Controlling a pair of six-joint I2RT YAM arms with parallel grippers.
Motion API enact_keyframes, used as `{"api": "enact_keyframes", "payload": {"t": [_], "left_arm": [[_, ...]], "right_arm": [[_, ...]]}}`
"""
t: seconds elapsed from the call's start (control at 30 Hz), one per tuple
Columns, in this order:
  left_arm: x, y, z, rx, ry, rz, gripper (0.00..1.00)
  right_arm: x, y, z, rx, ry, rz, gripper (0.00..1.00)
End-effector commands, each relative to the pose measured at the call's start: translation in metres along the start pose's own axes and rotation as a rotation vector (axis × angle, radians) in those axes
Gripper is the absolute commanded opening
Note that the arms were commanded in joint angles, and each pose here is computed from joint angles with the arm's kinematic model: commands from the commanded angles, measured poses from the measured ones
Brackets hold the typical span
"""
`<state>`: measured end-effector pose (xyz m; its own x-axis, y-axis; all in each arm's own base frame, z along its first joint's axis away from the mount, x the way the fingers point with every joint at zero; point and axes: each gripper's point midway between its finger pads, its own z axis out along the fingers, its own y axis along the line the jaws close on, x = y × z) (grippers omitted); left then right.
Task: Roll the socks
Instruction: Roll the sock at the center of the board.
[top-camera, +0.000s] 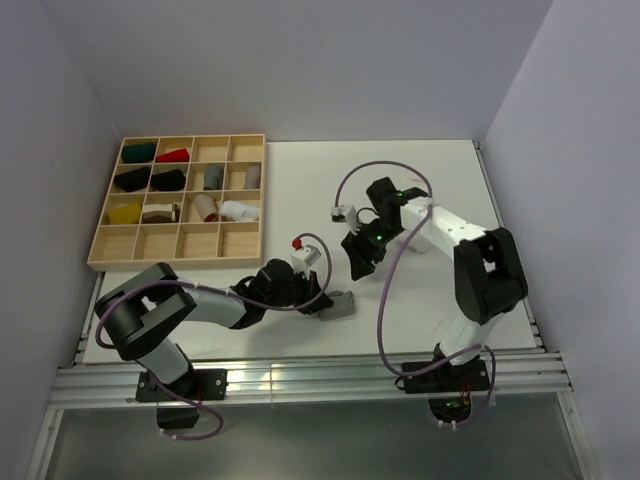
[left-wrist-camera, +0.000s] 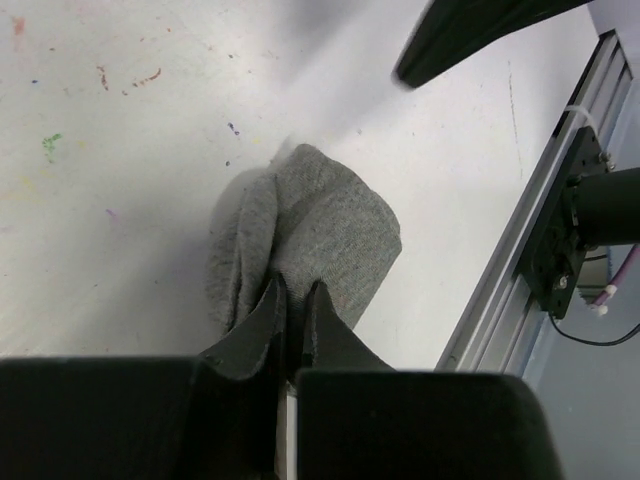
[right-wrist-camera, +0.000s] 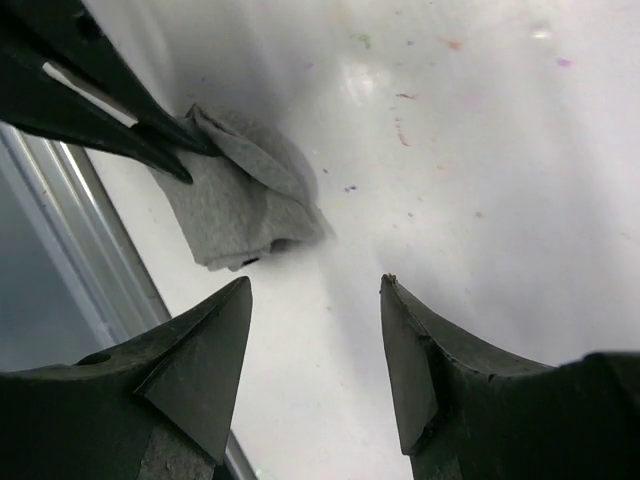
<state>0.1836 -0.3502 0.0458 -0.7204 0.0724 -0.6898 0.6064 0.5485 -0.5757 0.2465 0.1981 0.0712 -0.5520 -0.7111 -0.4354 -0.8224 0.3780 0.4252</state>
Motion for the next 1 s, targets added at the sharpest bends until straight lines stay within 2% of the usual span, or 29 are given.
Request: {"api": "enact_keyframes", "payload": {"t": [0.0, 0.17, 0.37, 0.7, 0.97], "left_arm": [[0.046, 0.034, -0.009, -0.087, 0.147, -0.1, 0.0], [0.048, 0.039, -0.007, -0.062, 0.187, -0.161, 0.0], [0.053, 0.05, -0.001, -0.07, 0.259, -0.201, 0.0], [0.061, 0.058, 0.002, -0.062, 0.33, -0.251, 0.0], [0.065, 0.058, 0.004, -0.042, 0.36, -0.268, 0.0]], "right_arm": [[-0.011, -0.009, -0.022, 0.106, -0.116, -0.066, 0.62], [-0.002, -0.006, -0.034, 0.193, -0.181, -0.184, 0.63], [0.007, 0.009, -0.039, 0.304, -0.252, -0.398, 0.68], [0.023, 0.045, 0.009, 0.363, -0.167, -0.678, 0.72], [0.021, 0.049, 0.027, 0.396, -0.14, -0.765, 0.74]]}}
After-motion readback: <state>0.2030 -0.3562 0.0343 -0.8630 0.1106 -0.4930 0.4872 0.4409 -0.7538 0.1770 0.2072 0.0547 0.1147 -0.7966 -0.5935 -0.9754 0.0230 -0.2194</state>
